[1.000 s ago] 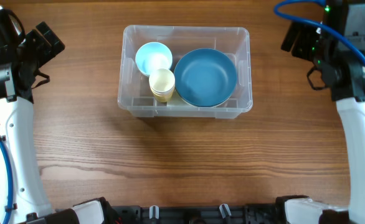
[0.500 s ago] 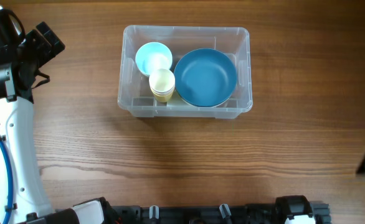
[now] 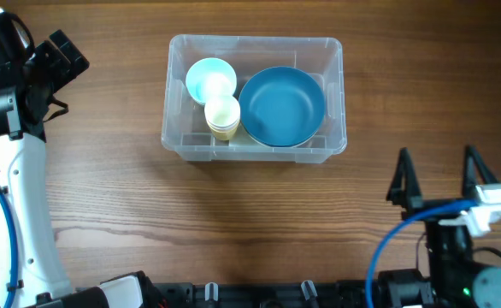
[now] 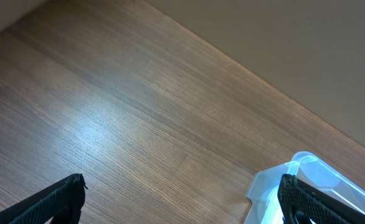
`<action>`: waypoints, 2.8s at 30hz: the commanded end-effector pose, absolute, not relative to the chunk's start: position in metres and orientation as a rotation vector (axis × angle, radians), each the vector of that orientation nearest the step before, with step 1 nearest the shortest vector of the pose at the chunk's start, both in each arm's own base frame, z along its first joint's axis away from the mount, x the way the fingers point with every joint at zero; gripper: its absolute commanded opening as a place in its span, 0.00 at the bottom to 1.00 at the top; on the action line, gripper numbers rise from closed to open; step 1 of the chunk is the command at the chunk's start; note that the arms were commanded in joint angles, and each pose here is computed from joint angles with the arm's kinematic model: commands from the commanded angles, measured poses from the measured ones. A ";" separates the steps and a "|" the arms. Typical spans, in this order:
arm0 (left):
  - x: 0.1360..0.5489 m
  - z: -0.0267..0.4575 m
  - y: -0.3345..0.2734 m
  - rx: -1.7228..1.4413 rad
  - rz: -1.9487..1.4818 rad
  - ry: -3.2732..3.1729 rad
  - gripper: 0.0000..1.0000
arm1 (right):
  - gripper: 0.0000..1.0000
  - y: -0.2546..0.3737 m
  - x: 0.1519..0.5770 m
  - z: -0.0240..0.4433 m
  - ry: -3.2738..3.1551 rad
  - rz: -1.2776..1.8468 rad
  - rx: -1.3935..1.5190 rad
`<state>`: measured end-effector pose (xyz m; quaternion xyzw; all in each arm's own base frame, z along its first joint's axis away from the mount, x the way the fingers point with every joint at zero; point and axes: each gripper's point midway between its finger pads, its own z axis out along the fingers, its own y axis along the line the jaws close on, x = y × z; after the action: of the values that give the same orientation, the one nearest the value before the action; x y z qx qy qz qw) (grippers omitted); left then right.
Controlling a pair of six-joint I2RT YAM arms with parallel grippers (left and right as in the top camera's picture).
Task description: Pack container
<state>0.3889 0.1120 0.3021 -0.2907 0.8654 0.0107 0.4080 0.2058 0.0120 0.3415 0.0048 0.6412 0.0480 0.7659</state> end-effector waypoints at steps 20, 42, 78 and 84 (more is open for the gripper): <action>0.389 0.310 0.111 -0.726 0.009 2.161 1.00 | 1.00 0.029 0.236 0.220 1.496 0.134 -0.087; 0.389 0.310 0.111 -0.726 0.009 2.161 1.00 | 1.00 0.034 0.244 0.177 1.559 0.130 -0.130; 0.377 0.333 0.108 -0.710 0.004 2.104 1.00 | 1.00 0.034 0.244 0.176 1.560 0.130 -0.130; 0.274 0.456 0.073 -0.577 -0.046 1.747 1.00 | 1.00 0.034 0.244 0.176 1.561 0.130 -0.130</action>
<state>0.3452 0.1002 0.3728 -0.2796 0.8227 0.0023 0.4949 0.2454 0.0315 0.1743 -0.0492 0.7075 0.0580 0.7026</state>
